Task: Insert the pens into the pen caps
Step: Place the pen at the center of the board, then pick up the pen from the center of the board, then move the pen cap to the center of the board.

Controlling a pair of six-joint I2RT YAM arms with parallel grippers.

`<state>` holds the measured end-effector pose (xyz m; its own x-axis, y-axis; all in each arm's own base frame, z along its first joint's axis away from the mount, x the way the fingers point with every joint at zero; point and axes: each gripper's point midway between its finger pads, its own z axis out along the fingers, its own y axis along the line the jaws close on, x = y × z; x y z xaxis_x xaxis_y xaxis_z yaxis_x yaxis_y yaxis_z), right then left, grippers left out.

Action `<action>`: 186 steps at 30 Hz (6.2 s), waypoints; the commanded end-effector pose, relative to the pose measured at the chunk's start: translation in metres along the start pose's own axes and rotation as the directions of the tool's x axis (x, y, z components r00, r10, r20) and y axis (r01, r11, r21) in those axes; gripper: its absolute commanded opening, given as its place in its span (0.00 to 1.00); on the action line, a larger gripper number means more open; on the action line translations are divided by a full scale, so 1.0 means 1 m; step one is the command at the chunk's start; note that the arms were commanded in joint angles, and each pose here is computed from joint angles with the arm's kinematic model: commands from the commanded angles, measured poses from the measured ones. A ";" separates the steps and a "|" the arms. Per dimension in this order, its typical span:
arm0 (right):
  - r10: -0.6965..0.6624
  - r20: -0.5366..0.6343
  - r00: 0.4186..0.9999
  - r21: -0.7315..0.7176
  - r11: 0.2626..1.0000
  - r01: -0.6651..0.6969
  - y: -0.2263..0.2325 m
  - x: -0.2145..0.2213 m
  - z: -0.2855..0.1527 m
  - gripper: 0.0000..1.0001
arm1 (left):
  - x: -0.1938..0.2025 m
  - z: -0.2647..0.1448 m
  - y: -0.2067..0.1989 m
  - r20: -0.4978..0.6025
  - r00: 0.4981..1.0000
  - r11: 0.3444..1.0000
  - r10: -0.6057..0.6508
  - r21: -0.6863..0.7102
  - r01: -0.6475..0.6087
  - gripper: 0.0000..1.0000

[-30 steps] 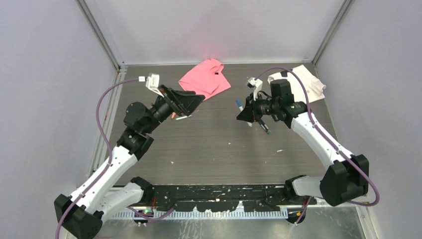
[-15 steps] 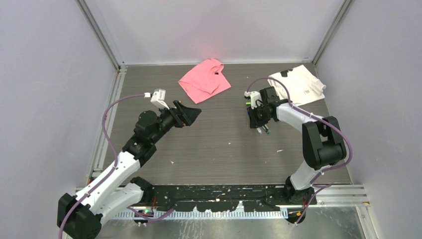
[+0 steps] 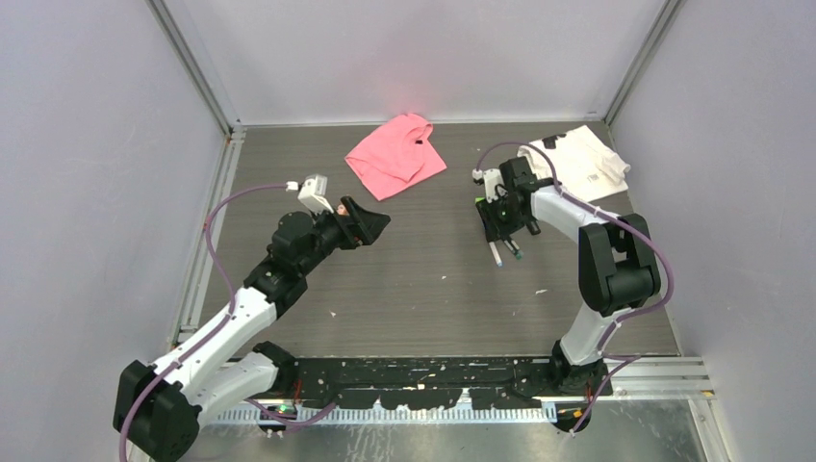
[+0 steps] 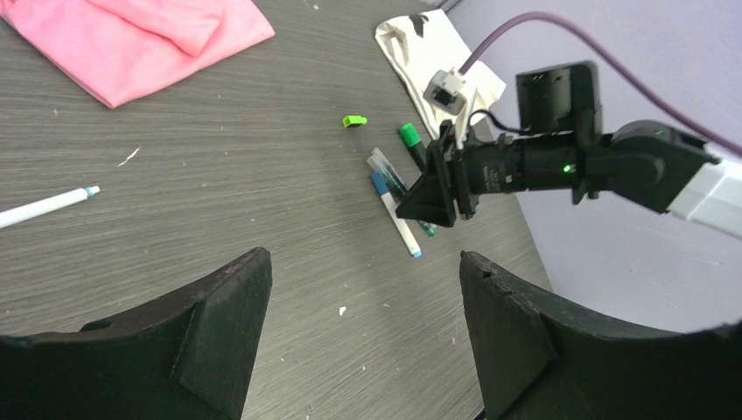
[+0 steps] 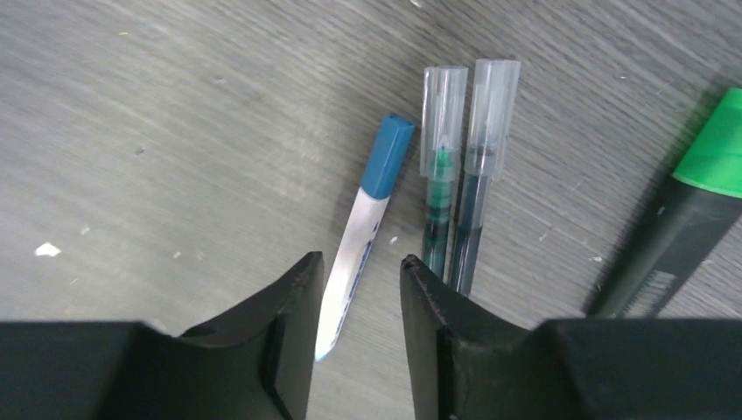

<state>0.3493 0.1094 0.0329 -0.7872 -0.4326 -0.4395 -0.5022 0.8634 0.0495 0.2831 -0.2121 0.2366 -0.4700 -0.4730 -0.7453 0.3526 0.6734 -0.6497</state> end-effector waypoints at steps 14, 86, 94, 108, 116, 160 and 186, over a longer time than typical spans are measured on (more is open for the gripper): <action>0.167 0.282 0.945 -0.580 0.814 0.030 0.075 -0.054 -0.153 0.67 | 0.037 0.015 0.074 -0.547 0.678 0.803 0.491 -0.016 -0.595 0.83; 0.346 0.253 0.903 -0.671 0.736 -0.095 0.064 -0.037 -0.148 0.68 | 0.025 0.083 0.049 -0.355 0.927 0.992 0.122 0.008 -0.128 0.01; 0.257 0.280 0.925 -0.616 0.787 -0.033 0.061 -0.039 -0.146 0.68 | 0.022 0.074 0.005 -0.218 0.972 0.981 -0.085 0.152 0.120 0.01; -0.565 0.425 0.708 -0.418 0.571 0.707 -0.021 -0.070 -0.087 0.54 | 0.072 0.024 0.031 -0.334 0.939 0.997 0.080 0.010 -0.081 0.01; -0.742 0.424 0.519 -0.274 0.441 0.854 -0.041 -0.090 -0.020 0.58 | 0.069 0.012 0.038 -0.308 0.946 0.993 0.101 -0.026 -0.114 0.01; -0.881 0.381 0.280 -0.189 0.222 0.956 -0.041 -0.125 0.046 0.57 | 0.077 0.023 0.043 -0.359 0.929 0.993 0.092 -0.037 -0.112 0.01; -0.891 0.347 0.293 -0.243 0.216 0.946 -0.029 -0.118 0.057 0.09 | 0.075 0.022 0.037 -0.348 0.934 0.995 0.083 -0.021 -0.097 0.01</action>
<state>0.4873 0.1423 0.0261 0.3319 -0.8142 -0.4764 -0.9425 -0.2653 -0.2032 0.2691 -0.2284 0.1232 -0.7452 -0.1592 -0.6476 0.3279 0.7581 -0.5637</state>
